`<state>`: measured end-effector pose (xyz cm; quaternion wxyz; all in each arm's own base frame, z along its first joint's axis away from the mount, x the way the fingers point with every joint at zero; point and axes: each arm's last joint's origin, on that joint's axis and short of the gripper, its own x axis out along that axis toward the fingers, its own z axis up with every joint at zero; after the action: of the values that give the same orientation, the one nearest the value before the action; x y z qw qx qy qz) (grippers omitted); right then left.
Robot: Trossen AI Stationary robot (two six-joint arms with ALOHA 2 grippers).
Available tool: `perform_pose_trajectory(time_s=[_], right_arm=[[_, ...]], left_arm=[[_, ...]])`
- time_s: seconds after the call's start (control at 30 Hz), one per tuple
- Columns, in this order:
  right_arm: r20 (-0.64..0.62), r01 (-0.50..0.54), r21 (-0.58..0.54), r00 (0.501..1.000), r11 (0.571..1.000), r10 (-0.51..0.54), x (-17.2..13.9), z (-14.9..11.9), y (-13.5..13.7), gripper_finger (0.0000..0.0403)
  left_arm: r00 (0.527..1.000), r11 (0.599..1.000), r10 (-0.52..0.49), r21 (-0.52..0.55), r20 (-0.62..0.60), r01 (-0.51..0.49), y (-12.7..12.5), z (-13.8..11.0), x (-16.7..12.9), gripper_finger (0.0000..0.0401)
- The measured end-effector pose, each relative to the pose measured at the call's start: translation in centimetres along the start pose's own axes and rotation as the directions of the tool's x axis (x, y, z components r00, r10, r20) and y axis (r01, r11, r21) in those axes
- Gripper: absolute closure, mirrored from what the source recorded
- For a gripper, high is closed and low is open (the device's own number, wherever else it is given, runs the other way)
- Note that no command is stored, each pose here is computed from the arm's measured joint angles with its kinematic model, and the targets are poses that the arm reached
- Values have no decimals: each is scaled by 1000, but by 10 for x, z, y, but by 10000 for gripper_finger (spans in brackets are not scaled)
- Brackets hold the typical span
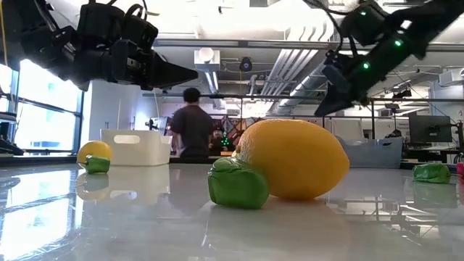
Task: Sort produce into baskets
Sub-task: Put the lemon into the white bin
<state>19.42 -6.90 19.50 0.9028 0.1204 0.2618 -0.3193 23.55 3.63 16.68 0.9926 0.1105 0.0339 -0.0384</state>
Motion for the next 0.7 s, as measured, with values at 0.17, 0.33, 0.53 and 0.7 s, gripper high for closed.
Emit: perform_pose_trajectory(time_s=[0.17,0.33,0.53,0.7], right_arm=[[81,-79,-15,993,997,80,-3,-24,20,402],[111,-61,-68,991,996,68,-11,-32,35,402],[164,-117,-106,977,988,133,-17,-30,46,402],[187,-118,-147,972,982,144,-18,-28,47,402]], left_arm=[[1000,1000,-6,17,1,6,2,5,5,401],[999,999,-15,33,-37,17,3,4,8,401],[997,999,-26,22,-79,28,2,0,8,401],[993,999,0,36,-120,4,2,-3,7,401]])
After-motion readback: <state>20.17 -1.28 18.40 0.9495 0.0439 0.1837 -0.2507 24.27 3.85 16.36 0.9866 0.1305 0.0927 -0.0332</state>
